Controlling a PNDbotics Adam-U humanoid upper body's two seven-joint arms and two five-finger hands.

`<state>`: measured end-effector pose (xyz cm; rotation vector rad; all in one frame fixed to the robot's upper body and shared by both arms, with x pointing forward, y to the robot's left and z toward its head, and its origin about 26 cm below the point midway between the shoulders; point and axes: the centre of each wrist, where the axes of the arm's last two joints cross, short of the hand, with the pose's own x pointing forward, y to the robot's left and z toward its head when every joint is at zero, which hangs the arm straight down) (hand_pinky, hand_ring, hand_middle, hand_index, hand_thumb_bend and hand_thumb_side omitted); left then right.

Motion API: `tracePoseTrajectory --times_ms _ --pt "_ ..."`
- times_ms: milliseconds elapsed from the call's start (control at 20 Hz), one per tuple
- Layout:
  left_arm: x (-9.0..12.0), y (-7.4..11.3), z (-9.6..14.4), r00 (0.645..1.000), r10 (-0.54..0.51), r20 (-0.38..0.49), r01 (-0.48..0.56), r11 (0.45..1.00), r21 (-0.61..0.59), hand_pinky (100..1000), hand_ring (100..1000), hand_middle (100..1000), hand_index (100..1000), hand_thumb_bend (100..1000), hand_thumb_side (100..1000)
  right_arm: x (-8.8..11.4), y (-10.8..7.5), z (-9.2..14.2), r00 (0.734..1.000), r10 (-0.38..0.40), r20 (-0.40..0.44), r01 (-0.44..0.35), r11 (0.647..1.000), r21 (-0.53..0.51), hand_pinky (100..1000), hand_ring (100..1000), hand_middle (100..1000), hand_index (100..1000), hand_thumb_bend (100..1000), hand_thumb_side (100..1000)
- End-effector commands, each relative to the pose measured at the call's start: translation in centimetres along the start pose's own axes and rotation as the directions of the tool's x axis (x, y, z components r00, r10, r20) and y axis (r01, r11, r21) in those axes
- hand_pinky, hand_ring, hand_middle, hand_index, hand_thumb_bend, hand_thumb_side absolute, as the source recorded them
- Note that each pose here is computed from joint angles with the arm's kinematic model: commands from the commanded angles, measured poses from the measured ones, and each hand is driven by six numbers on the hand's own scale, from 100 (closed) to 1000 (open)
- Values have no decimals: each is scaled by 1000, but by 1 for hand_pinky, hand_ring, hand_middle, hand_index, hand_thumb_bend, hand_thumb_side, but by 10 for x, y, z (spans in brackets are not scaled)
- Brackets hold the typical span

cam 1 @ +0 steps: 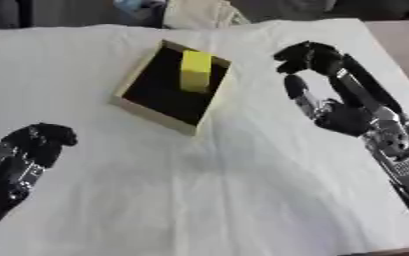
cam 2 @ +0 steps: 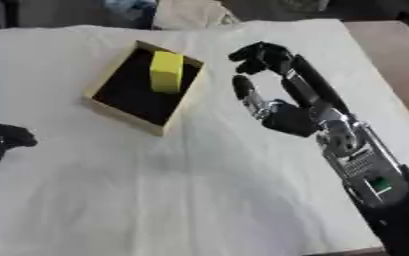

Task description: Pick up objects on the table and place them in the box.

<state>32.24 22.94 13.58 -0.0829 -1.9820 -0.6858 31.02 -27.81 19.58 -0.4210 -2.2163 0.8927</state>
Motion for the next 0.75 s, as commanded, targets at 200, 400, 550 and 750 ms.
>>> tracePoseTrajectory --times_ms 200,400,550,750 --pt "2 7 2 1000 -21 -1 21 999 31 873 714 642 758 462 720 16 2 6 999 -32 -23 32 999 -26 726 718 752 820 166 780" --pt "2 8 3 1000 -24 -5 24 999 41 873 715 643 761 461 721 14 11 12 999 -47 -18 47 999 0 727 717 751 819 163 786" --pt "2 7 3 1000 -23 -6 23 999 38 874 715 644 765 461 722 13 15 16 998 -58 -17 58 998 9 727 717 750 819 160 791" --pt "2 9 3 1000 -25 -5 25 999 46 874 716 644 768 460 722 13 19 18 998 -59 -18 59 998 15 726 711 747 818 157 797"
